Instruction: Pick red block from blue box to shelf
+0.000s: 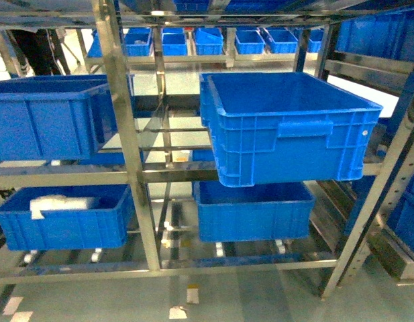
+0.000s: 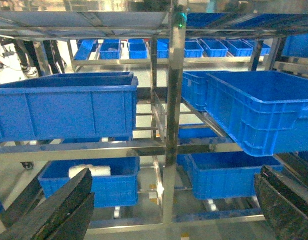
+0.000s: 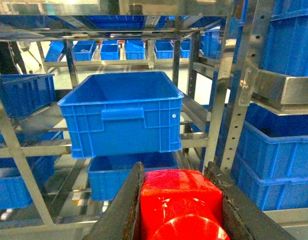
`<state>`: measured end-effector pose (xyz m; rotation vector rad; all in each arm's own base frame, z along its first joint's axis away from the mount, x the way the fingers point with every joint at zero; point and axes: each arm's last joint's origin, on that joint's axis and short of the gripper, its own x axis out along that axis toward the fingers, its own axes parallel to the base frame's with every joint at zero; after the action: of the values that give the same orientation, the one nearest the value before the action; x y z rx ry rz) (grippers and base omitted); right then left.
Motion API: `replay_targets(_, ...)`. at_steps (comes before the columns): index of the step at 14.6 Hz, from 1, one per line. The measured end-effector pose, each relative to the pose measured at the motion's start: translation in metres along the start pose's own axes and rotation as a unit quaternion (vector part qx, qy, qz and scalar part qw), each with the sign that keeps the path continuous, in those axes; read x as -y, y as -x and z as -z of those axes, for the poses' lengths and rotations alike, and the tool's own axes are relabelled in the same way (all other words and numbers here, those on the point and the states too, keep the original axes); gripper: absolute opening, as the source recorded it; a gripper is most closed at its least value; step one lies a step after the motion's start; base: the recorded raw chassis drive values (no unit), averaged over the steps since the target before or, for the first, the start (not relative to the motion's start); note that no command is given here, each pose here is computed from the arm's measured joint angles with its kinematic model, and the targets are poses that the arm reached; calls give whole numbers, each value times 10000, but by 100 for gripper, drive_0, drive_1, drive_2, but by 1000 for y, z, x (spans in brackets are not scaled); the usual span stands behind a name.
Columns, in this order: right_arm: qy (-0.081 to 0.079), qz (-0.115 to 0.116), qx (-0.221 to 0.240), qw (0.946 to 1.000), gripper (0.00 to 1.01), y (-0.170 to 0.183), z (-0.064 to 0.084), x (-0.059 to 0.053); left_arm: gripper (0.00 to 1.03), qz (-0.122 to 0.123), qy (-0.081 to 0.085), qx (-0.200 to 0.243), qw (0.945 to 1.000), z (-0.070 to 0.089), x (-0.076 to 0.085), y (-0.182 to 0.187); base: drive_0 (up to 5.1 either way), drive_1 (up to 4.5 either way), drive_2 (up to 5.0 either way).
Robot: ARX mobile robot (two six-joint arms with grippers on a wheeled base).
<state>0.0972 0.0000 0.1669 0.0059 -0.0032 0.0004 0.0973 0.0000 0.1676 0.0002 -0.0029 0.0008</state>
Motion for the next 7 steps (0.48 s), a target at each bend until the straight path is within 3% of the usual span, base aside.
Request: replay_targets(7,0,0,-10,10000,28,0,0,0,98,-2,0,-13,10000,0,0,0,8,396,-380)
